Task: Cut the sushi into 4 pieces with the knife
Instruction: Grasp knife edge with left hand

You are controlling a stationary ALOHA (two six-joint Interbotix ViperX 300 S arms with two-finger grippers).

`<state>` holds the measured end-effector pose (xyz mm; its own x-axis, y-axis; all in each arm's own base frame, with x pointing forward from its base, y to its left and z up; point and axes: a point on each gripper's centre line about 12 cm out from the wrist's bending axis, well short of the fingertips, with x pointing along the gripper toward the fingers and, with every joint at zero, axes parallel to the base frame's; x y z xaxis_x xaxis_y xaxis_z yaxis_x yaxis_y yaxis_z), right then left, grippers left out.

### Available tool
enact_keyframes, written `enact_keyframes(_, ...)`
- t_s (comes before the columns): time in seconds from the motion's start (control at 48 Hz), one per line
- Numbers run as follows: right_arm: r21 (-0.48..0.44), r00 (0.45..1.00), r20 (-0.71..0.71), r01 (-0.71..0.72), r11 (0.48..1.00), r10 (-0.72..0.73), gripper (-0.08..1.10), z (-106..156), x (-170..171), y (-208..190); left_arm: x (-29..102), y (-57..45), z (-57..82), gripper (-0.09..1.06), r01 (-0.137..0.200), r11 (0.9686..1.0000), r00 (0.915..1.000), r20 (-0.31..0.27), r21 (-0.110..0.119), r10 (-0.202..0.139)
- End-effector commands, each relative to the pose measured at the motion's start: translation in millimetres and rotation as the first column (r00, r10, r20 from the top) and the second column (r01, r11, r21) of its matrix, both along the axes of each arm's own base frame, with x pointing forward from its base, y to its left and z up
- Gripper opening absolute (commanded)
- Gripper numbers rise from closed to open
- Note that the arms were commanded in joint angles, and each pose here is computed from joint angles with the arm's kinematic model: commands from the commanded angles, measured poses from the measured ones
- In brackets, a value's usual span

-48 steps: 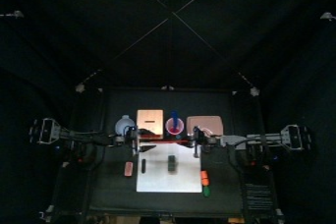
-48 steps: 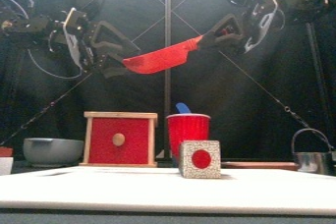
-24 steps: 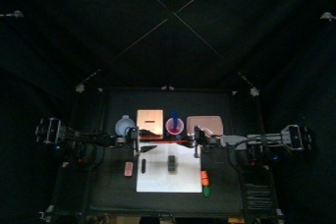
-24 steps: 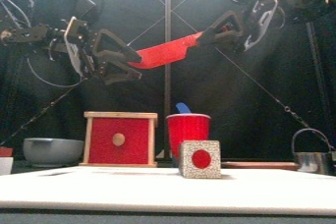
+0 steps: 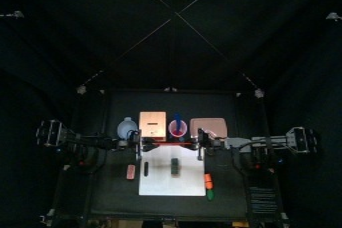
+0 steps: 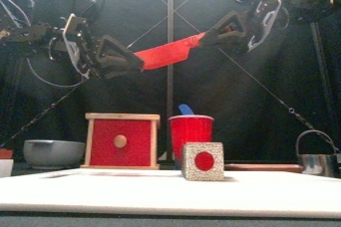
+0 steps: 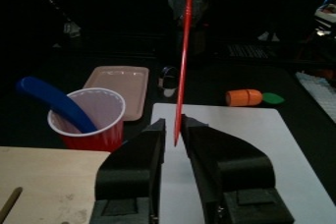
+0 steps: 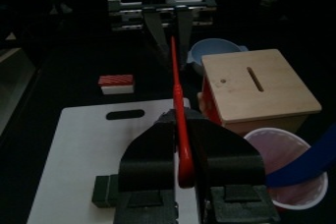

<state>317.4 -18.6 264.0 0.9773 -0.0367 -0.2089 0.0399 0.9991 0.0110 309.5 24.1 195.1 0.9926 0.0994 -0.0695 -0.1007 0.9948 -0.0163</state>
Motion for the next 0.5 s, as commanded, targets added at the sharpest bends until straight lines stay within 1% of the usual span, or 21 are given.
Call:
enact_keyframes(0.021, 0.002, 0.999, 0.043, -0.002, 1.000, 0.002, 0.13, 12.6, -0.9, 1.1, 4.9, 0.7, 13.7, 0.55, 0.002, 0.9999, 0.9984, 0.056, 0.011, -0.002)
enact_keyframes(0.229, 0.018, 1.000, 0.023, 0.006, 1.000, -0.007, 0.13, 5.5, -2.4, 0.2, 5.2, -2.0, 16.2, 0.51, 0.022, 0.9993, 0.9968, 0.076, 0.031, -0.024)
enact_keyframes(0.396, 0.053, 0.999, -0.029, 0.029, 0.998, -0.027, 0.12, -6.0, -2.2, -1.7, 5.7, -2.4, 14.5, 0.49, 0.024, 0.9993, 0.9971, 0.071, 0.030, -0.026)
enact_keyframes(0.5, 0.064, 0.998, -0.062, 0.033, 0.997, -0.029, 0.12, -10.9, 0.4, -0.9, 7.6, -3.2, 9.0, 0.48, 0.029, 0.9991, 0.9981, 0.053, 0.032, -0.031)
